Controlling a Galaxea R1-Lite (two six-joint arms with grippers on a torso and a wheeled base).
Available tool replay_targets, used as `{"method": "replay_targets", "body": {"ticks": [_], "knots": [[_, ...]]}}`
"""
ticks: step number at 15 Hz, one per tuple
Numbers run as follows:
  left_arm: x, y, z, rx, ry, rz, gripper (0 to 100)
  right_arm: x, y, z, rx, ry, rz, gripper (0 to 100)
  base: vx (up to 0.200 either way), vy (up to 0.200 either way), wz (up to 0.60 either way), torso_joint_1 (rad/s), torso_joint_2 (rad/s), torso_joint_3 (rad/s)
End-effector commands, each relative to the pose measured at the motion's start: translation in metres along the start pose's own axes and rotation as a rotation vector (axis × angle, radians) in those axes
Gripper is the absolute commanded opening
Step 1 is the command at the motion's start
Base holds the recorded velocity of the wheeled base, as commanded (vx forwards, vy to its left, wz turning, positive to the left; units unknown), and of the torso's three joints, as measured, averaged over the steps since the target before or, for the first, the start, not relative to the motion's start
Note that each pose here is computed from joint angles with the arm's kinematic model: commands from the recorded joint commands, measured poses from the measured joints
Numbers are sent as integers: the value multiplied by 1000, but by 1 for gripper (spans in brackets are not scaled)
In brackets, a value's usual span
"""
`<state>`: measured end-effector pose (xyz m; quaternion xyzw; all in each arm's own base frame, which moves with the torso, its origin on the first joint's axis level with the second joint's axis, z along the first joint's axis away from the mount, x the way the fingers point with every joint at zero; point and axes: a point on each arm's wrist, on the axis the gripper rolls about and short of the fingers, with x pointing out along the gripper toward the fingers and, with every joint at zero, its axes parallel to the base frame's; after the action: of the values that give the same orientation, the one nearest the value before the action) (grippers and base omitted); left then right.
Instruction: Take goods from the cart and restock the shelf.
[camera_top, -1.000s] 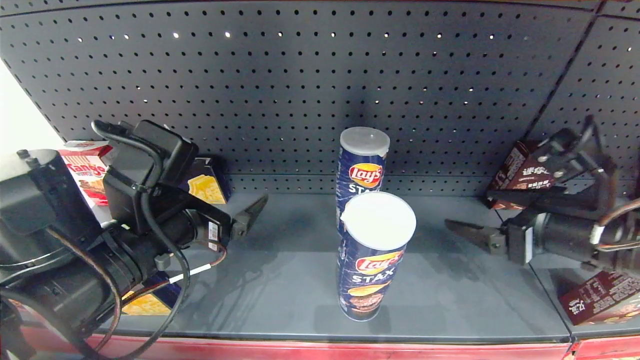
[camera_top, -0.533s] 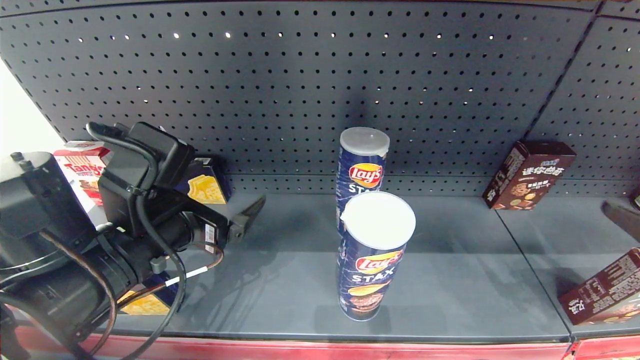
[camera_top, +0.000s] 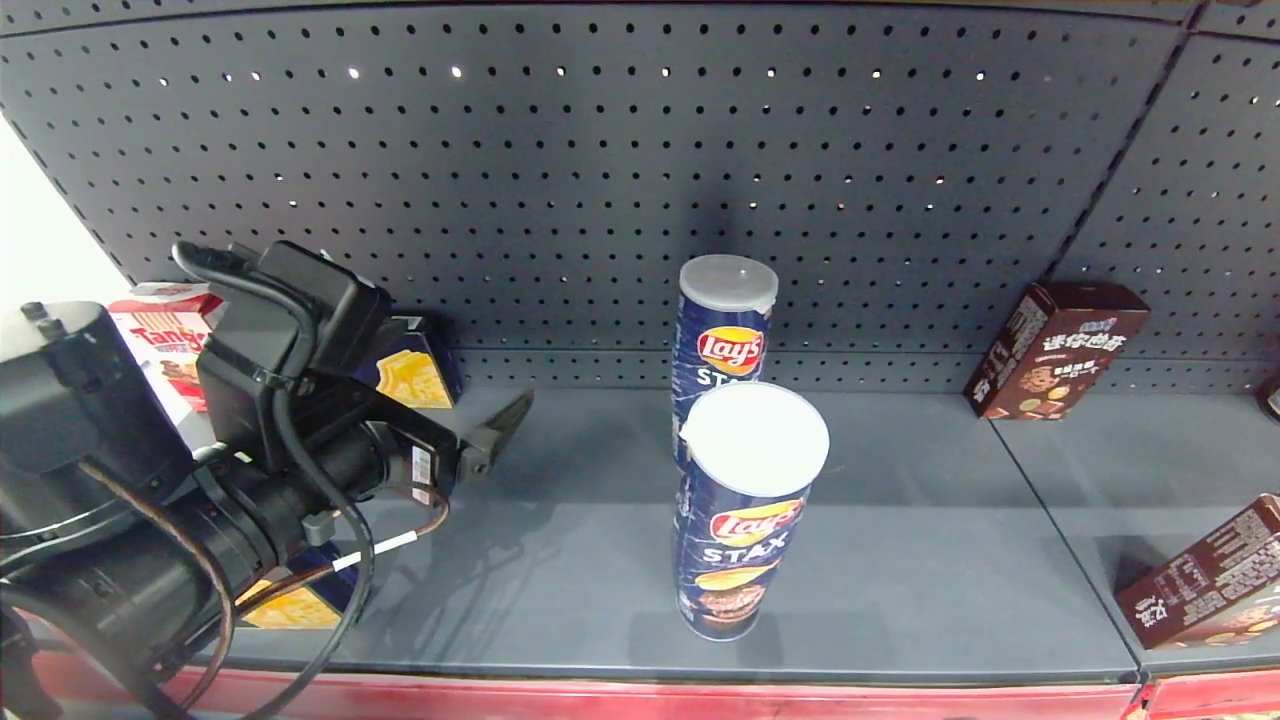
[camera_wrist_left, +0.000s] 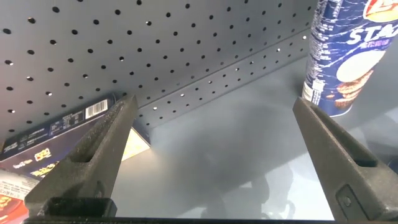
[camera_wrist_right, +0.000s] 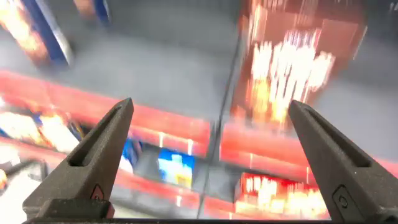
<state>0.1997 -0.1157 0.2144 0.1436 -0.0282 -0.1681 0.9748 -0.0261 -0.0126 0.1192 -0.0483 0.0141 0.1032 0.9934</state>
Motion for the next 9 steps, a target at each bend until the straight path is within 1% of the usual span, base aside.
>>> {"method": "replay_targets", "body": {"ticks": [1,2,3,4,5,7,8,9], "knots": [[1,0,-1,2,4,-1,100,1,4,-35,6,-2,-29,100,0,0,0,0,0,0],[1,0,-1,3,4,-1,100,2,5,-34,22,7,-62,100,0,0,0,0,0,0],[3,-1,-1,8,6,-3,100,5,5,-33,51,50,-101,100,0,0,0,0,0,0],[6,-2,-1,18,7,-3,100,9,4,-31,52,100,-199,100,0,0,0,0,0,0],[8,-3,0,19,2,-6,100,10,5,-31,53,125,-302,100,0,0,0,0,0,0],[8,-4,-1,20,9,-10,100,8,9,-31,77,112,-444,100,0,0,0,0,0,0],[7,-4,-2,21,11,-11,100,5,11,-32,80,76,-465,100,0,0,0,0,0,0],[7,-4,-2,21,11,-11,100,4,11,-33,85,63,-465,100,0,0,0,0,0,0]]}}
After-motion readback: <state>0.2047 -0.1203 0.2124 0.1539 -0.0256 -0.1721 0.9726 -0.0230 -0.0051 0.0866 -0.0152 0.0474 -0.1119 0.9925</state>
